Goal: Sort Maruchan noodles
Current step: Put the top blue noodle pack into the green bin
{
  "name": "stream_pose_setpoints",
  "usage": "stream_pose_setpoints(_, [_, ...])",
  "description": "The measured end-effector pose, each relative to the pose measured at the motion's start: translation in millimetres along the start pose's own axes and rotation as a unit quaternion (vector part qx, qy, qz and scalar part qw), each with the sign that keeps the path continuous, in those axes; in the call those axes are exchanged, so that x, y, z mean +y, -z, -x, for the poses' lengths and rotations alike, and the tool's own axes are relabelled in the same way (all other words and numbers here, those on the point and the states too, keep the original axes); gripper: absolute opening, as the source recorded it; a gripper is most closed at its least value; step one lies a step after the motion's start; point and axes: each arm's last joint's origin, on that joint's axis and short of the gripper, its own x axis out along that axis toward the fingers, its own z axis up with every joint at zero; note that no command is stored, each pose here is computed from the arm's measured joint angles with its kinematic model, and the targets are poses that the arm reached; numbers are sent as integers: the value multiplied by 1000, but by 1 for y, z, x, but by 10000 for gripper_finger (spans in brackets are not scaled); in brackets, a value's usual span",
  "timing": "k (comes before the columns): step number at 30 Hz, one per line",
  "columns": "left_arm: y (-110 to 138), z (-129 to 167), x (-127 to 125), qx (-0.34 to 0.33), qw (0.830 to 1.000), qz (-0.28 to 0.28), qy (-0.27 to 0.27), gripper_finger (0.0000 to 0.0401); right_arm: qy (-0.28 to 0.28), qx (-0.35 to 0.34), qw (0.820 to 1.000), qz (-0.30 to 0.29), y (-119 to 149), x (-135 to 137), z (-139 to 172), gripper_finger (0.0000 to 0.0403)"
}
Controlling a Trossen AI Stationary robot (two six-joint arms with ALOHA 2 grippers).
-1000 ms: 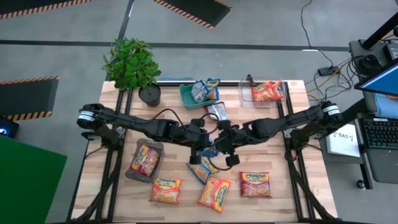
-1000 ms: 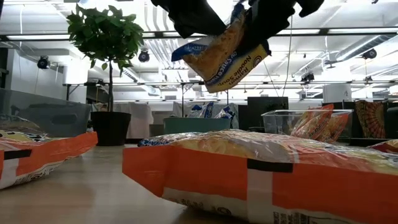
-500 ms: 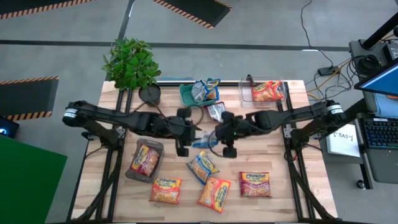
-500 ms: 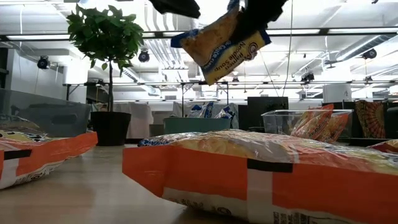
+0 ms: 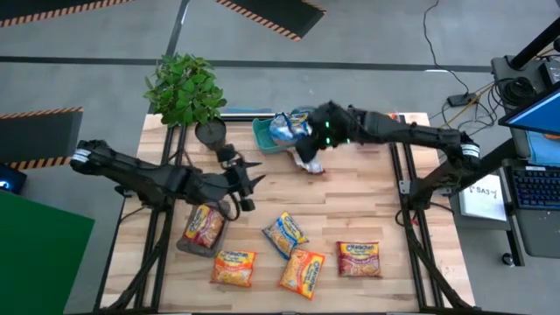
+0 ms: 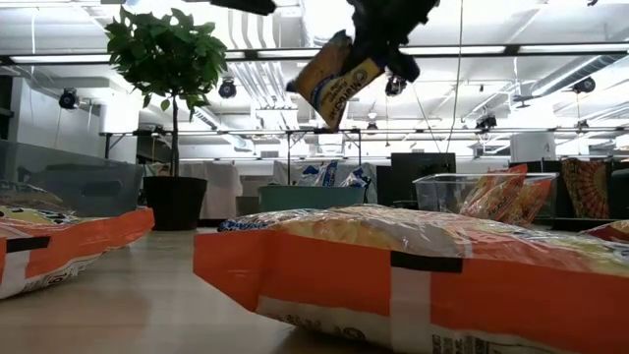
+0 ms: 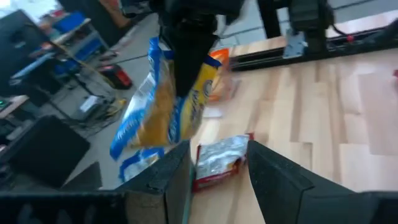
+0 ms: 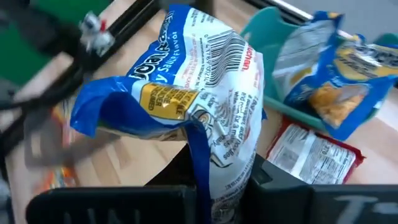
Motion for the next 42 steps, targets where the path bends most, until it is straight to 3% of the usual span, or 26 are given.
stream_pose_setpoints(8, [11,26,14,-25,995,36,-93,142,2,18,993,-119,-38,-43,-48,40])
stream_pose_setpoints(13, [24,32,13,-23,995,29,-90,142,12,28,989,-145,-56,-57,-86,41])
stream_pose_setpoints(19, [28,36,17,-24,995,28,-93,142,18,34,988,-152,-71,-64,-126,37])
stream_pose_setpoints(29, [28,38,14,-24,996,18,-87,142,40,91,981,-165,-75,-71,-174,39])
stream_pose_setpoints(42, [28,39,13,-25,996,15,-84,142,63,90,987,-117,-78,-73,-180,58])
